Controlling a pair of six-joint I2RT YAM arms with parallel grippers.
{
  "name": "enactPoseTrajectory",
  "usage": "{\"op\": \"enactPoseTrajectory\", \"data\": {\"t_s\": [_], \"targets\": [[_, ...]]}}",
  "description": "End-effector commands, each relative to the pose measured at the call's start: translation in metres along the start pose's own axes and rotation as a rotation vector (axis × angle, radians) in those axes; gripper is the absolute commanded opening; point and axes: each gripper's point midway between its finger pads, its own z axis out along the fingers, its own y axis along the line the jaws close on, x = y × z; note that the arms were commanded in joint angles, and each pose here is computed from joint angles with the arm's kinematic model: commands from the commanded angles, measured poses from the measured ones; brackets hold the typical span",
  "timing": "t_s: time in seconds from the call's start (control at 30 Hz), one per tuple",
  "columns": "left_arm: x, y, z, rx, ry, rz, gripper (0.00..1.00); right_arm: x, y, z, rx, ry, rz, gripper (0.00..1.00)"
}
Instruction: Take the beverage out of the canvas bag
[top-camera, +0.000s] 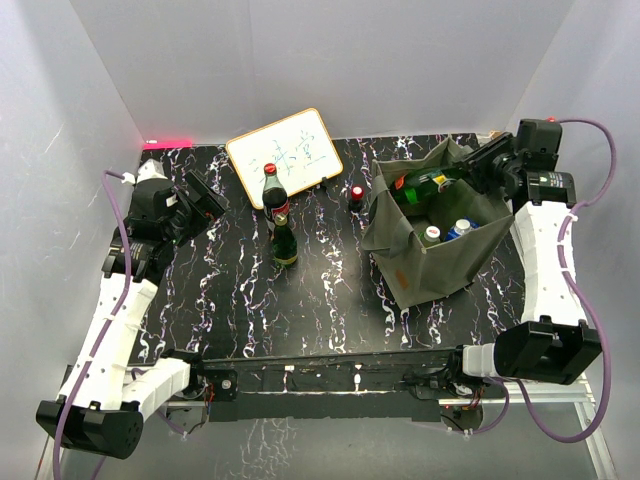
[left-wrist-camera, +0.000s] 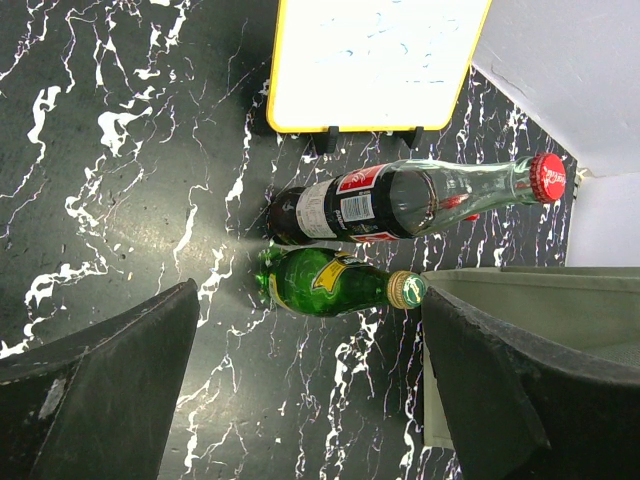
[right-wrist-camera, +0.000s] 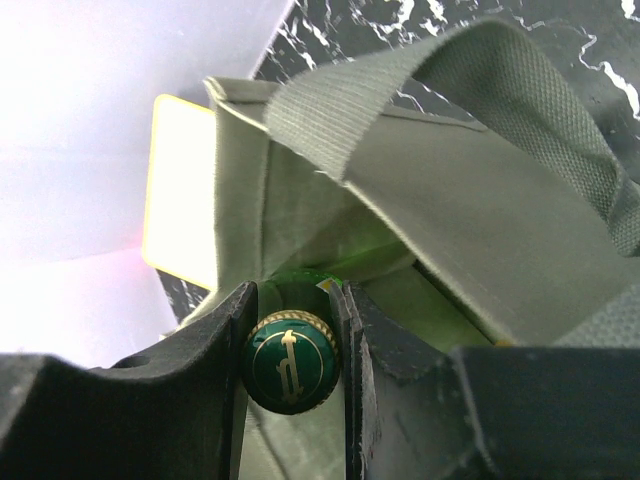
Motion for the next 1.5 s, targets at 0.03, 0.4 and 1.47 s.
{"op": "enactPoseTrajectory", "data": {"t_s": [0.03, 0.4, 1.47], "targets": [[-0.012, -0.012, -0.008, 0.052, -0.031, 0.022, 0.91, -0.057, 0.096, -0.079, -0.334, -0.193, 0.075, 0.08], [-0.014, -0.016, -0.009, 0.068, -0.031, 0.045, 0.91, -0.066, 0.153, -0.111, -0.531, -0.144, 0.028, 0.08], [-0.035, -0.023, -0.034, 0.088, -0.097, 0.134, 0.91, 0.263, 0.214, -0.097, -0.638, 0.443, -0.448, 0.08]]}}
